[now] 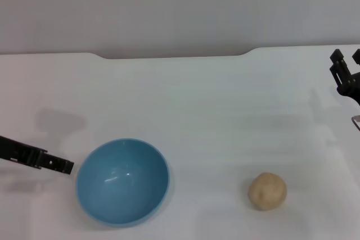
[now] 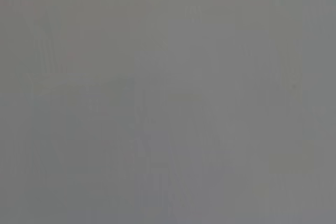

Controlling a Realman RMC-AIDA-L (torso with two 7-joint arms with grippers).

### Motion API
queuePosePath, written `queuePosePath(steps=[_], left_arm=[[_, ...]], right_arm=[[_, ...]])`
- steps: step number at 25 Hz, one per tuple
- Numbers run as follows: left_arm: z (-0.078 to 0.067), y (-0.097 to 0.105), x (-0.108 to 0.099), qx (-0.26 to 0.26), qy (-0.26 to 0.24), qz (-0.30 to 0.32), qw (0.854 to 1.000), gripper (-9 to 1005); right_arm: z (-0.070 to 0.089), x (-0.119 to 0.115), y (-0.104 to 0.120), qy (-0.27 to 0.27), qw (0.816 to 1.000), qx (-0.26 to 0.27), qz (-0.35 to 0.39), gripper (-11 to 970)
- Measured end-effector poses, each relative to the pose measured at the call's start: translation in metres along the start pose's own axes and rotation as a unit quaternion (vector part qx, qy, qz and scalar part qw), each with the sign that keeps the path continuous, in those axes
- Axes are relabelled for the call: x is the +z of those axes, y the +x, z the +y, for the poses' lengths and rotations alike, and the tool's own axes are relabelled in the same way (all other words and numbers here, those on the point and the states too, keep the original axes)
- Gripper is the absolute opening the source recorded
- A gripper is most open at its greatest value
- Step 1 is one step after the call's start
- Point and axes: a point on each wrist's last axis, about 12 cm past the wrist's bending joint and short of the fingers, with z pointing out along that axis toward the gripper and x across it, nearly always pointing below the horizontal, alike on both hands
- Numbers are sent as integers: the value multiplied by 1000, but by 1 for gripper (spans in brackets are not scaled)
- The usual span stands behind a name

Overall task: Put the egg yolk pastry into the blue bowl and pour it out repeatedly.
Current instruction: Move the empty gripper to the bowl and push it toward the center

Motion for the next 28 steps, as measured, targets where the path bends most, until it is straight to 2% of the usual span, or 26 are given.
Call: queuePosePath(steps=[10, 21, 28], left_arm=[[-21, -9, 4, 5, 2, 39, 999, 860], [-42, -26, 20, -4, -10, 64, 998, 861], [-45, -32, 37, -5, -2, 71, 997, 861]], right_arm=[[-2, 2, 2, 3, 1000, -7, 14, 466], [-4, -3, 5, 7, 1000, -10, 19, 467], [-3, -4, 6, 5, 1000, -11, 20, 467]])
